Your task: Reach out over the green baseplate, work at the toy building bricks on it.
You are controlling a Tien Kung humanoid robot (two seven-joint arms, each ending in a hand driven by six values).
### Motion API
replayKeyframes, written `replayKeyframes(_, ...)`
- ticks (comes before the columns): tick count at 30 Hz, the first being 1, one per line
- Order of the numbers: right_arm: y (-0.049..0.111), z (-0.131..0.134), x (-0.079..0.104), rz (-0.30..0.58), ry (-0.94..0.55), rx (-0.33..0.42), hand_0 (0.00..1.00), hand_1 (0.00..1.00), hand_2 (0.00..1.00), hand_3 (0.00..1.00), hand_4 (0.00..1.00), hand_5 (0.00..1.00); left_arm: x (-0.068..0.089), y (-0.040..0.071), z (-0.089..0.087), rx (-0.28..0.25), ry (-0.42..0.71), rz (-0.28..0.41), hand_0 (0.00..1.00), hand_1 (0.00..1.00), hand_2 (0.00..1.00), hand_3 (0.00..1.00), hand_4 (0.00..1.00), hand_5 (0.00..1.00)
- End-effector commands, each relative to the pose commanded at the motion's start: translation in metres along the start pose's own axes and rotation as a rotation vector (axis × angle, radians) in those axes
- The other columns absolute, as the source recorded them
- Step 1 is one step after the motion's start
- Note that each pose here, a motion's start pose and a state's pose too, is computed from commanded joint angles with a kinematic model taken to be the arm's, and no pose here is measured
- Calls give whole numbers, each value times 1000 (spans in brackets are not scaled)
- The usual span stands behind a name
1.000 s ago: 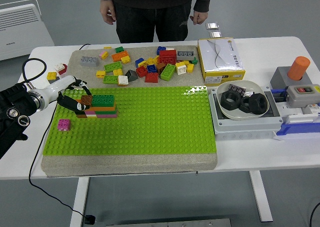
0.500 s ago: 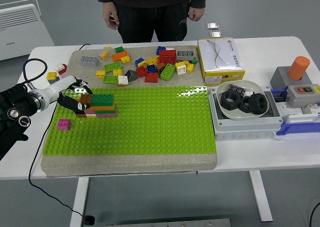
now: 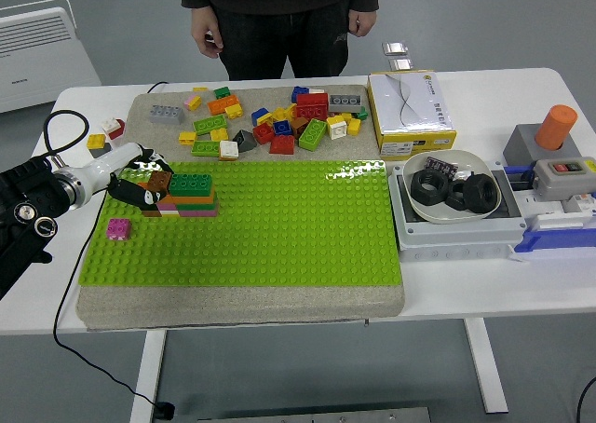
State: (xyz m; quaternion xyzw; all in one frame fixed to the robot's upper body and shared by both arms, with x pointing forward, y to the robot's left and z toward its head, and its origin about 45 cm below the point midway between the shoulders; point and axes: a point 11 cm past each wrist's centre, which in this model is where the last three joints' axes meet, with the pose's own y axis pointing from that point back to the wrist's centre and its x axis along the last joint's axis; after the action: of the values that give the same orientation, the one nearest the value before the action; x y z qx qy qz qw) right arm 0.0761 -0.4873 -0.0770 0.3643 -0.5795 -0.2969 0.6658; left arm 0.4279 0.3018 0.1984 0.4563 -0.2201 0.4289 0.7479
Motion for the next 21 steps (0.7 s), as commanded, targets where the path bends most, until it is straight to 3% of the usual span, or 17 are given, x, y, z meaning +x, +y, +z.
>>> replayKeyframes(9, 0, 1, -1, -1, 2, -2, 687, 648, 613, 730, 903, 998, -2, 0, 0, -1, -6, -7, 933, 957, 944, 569, 526, 2)
replayKeyframes(10, 0, 1, -1, -1, 2, -2, 687, 649, 613, 729, 904, 998, -2, 0, 0, -1, -7, -8, 937, 961, 947, 583, 590, 2)
replayKeyframes(15, 0, 2, -1, -1, 2, -4, 687, 649, 613, 729, 904, 998, -3, 0, -1, 0, -14, -12, 937, 961, 947, 583, 590, 2)
replayKeyframes(16, 0, 2, -1, -1, 2, -4, 688, 649, 614, 730, 903, 998, -2, 0, 0, -1, -15, -12, 939, 960, 951, 609, 687, 2)
replayKeyframes(21, 0, 1, -1, -1, 3, -3, 688, 649, 614, 730, 903, 998, -2, 0, -1, -1, -18, -12, 939, 960, 951, 609, 687, 2)
